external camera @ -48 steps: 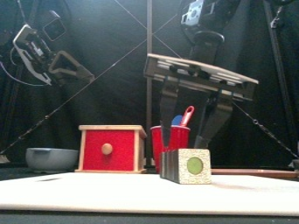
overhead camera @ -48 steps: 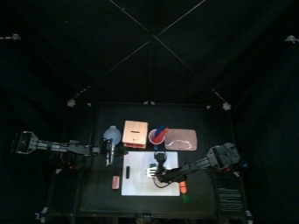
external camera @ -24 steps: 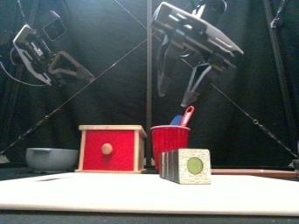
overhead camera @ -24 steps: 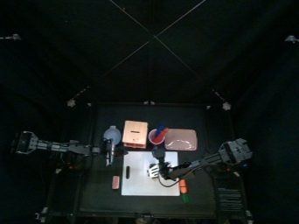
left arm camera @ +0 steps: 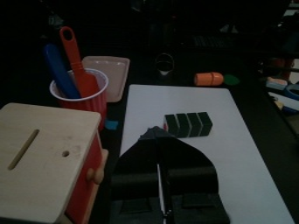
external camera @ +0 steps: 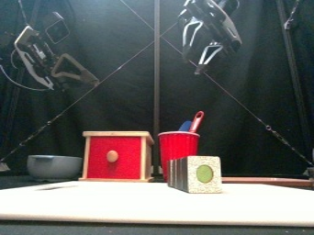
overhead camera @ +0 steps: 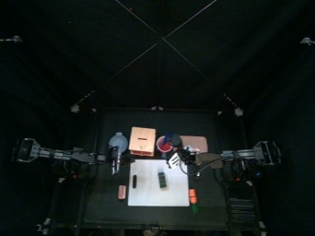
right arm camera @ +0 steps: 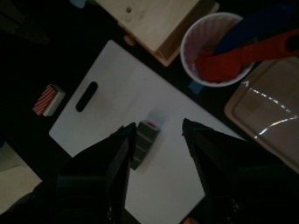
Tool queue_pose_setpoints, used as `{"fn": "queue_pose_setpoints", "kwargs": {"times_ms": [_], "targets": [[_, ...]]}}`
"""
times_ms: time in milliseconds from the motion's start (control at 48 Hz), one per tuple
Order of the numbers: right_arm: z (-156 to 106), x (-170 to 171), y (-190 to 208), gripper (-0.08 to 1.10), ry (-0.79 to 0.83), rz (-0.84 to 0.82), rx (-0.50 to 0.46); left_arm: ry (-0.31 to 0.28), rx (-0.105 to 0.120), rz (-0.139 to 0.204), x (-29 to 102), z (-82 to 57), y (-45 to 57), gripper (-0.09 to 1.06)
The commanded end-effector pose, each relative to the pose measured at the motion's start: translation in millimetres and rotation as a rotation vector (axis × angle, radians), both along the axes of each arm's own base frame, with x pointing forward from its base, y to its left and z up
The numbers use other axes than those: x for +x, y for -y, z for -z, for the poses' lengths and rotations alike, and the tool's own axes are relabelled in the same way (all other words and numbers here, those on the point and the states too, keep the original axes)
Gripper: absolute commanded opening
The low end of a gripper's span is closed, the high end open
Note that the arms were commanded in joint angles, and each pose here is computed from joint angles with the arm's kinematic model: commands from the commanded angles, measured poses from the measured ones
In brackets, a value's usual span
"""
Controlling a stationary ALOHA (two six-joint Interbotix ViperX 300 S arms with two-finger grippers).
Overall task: Place sushi on board then cut the sushi with the knife then place the pieces on the plate
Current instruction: Pick knife at handle with right hand
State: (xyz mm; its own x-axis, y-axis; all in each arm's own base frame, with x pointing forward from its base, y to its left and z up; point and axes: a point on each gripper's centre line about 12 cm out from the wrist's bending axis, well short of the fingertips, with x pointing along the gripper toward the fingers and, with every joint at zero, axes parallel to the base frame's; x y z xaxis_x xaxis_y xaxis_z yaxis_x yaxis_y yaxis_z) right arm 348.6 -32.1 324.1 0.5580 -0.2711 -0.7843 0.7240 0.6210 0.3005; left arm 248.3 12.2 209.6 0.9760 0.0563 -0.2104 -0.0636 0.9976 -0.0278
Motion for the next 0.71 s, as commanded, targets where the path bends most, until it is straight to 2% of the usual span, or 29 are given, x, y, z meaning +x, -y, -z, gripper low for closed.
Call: {"fn": "queue_pose_setpoints", "kwargs": {"times_ms": [21, 188, 292, 458, 708], "targets": [[-26.9, -17.8, 24.9, 0.82, 0.042, -0.011, -0.004, 0.023, -0.007, -0.01, 3.3, -7.0, -1.7, -0.03], [-41.9, -36.1, 66.1, 0.82, -0.01, -0.059, -0.08, 0.033, -0.019, -0.028, 4.1, -9.1, -4.6, -0.03], [-45.1, -43.8, 89.6, 0.82, -0.057, -0.087, -0.087, 0.04, -0.03, -0.047, 5.0, -11.3, -8.1, -0.03], [-39.7, -43.3, 121.5, 0.82, -0.098, -0.194, -0.047, 0.046, -0.047, -0.073, 5.4, -12.9, -12.7, -0.03], [-10.6, -36.4, 159.0, 0.82, -0.158, -0.367, 0.094, 0.048, -0.074, -0.098, 4.8, -12.3, -15.5, -0.03]]}}
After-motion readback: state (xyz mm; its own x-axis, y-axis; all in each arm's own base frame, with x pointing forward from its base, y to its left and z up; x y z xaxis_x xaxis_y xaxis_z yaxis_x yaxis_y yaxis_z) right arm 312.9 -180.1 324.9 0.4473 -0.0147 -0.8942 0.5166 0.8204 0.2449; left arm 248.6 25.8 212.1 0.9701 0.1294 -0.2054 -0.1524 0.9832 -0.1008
